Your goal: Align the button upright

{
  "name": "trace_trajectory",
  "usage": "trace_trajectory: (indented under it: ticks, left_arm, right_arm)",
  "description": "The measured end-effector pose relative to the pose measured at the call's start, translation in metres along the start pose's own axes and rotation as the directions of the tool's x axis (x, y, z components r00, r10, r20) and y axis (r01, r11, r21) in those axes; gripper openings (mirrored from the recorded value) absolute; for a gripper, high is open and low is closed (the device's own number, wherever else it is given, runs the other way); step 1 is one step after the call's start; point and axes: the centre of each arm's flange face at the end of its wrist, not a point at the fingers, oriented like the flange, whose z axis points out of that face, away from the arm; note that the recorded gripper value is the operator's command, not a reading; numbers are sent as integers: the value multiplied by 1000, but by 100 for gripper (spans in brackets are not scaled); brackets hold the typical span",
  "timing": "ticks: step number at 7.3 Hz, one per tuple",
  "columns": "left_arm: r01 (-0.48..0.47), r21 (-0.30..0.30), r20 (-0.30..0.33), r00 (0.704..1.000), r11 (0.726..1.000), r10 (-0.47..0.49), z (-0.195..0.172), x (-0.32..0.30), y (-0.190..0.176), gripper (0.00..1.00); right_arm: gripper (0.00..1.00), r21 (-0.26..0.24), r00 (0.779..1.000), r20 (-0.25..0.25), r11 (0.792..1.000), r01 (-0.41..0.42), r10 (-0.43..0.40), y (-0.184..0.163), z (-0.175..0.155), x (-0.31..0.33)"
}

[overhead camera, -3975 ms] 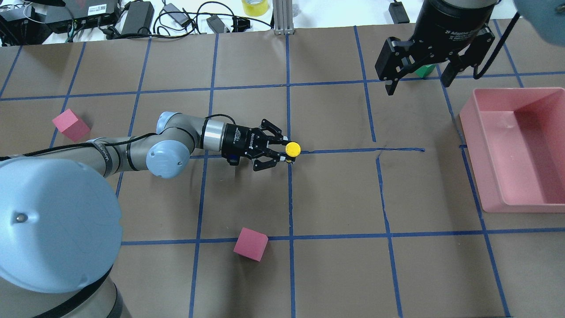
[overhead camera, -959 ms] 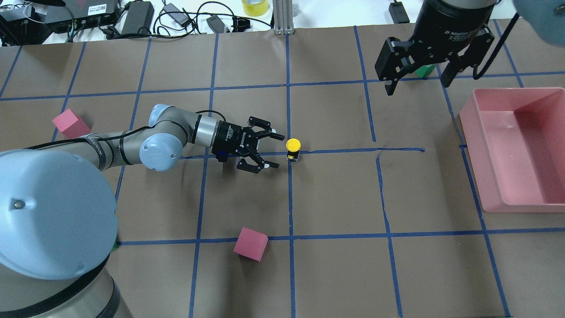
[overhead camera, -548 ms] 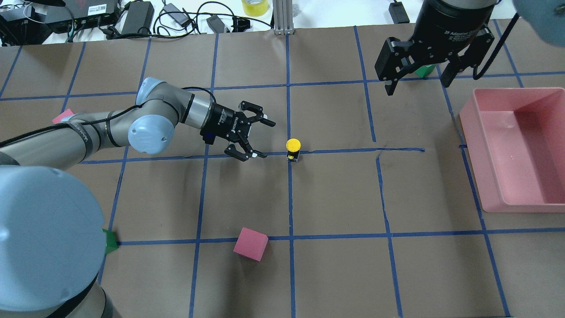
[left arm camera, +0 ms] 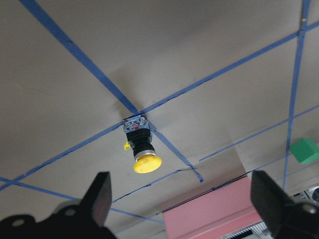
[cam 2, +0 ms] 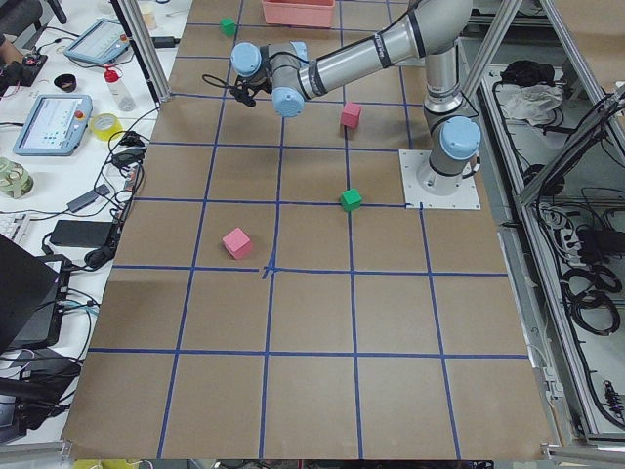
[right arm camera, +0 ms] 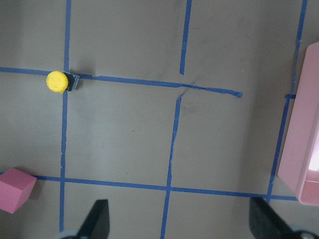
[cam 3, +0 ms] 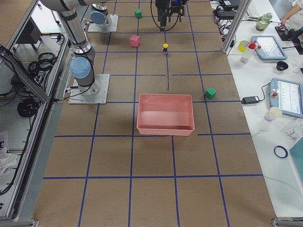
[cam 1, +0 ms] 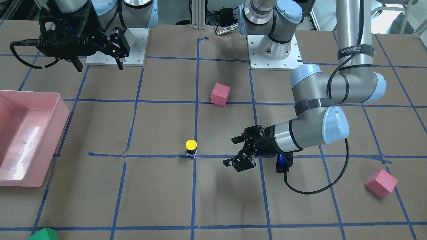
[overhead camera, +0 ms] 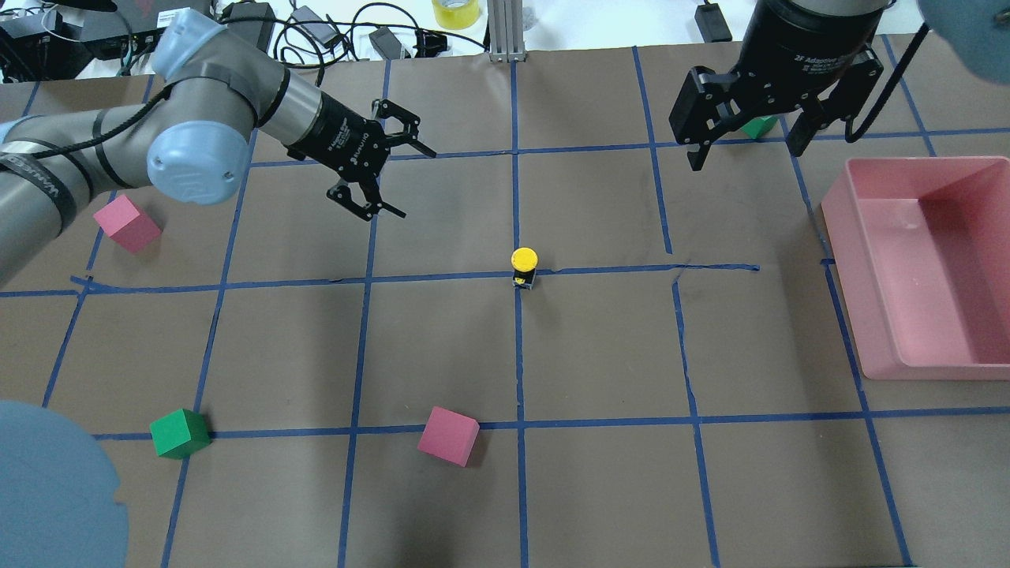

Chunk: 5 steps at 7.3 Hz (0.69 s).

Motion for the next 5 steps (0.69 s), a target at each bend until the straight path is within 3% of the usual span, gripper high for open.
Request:
trace_trajectory:
  ticks: [1, 2, 3, 4, 5]
  left_arm:
    - [-163, 91, 95, 983, 982, 155, -31, -1, -4, 100]
    - [-325, 142, 228, 930, 935, 288, -64, -1, -5, 100]
    - [-489, 150, 385, 829, 859, 405, -102, 0, -1, 100]
    - [-602, 129, 490, 729, 788, 477, -140, 3, 15, 100]
    - [-662, 129, 536, 673, 738, 510, -174, 6, 37, 100]
  right_arm:
    - [100, 4, 1000, 1, 1000, 0, 0, -1, 0, 0]
    - [100, 14, 1000, 3, 1000, 0, 0, -2, -1, 0]
    - [100, 34, 1000, 4, 999, 0, -1, -5, -2, 0]
    - [100, 61, 1000, 4, 998, 0, -1, -9, -4, 0]
    - [100, 88, 1000, 4, 996, 0, -1, -13, -6, 0]
